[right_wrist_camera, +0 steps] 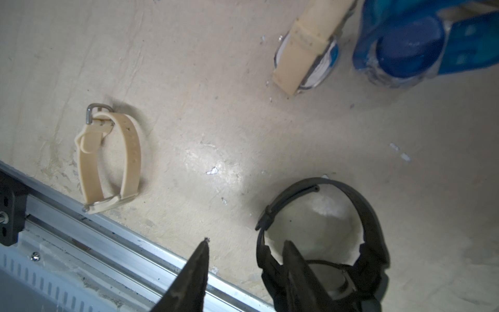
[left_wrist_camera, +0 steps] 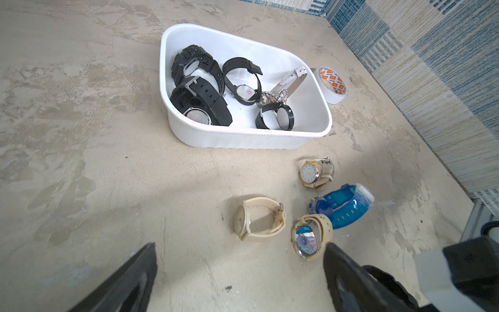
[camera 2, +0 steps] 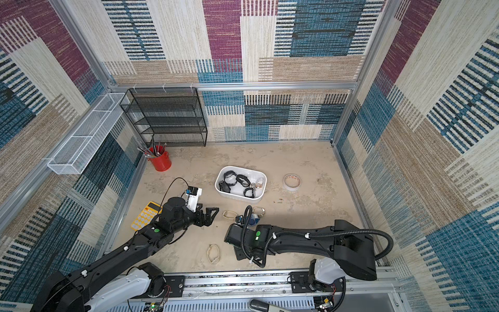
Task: Put the watch into the storage box
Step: Pick up the watch at the center of the board.
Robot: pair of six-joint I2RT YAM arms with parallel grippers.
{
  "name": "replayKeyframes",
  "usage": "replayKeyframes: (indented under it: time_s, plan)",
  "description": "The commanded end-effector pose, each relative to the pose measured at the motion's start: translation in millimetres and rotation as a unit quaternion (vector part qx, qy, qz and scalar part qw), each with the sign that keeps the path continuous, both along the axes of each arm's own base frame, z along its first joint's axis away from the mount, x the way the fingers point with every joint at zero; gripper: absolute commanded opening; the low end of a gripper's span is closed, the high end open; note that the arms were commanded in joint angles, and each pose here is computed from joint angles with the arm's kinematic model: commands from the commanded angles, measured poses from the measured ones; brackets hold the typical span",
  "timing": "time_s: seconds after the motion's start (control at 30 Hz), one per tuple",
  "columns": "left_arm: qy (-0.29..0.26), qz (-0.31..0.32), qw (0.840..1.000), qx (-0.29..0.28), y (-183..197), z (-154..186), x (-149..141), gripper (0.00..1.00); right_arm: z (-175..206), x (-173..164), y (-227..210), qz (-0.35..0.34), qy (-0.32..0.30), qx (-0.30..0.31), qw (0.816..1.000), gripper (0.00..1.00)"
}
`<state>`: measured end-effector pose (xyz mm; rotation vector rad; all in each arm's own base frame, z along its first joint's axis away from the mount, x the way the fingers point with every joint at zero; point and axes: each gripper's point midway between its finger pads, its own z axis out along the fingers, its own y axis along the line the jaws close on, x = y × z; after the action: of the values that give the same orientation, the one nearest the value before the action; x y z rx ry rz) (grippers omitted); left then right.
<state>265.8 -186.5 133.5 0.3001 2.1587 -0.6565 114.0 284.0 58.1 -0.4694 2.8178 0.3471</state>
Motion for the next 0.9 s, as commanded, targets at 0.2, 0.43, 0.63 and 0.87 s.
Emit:
replayKeyframes:
  time_s: [0.2, 0.43, 0.63, 0.87]
  plan:
    - [-0.004, 0.003, 1.0, 0.002, 1, 0, 1, 0.97, -14, 6, 0, -0.009, -0.012, -0.019, 1.0, 0.39]
    - [-0.005, 0.003, 1.0, 0.0, 0, 2, 1, 0.97, -19, 9, 3, -0.005, -0.017, -0.022, 1.0, 0.21]
    - [-0.004, 0.003, 1.0, 0.0, 1, 2, 2, 0.97, -22, 11, 3, -0.002, -0.024, -0.03, 0.999, 0.1]
    - [-0.004, 0.004, 1.0, 0.0, 1, 2, 2, 0.97, -14, 18, 8, -0.001, -0.043, -0.019, 0.999, 0.0]
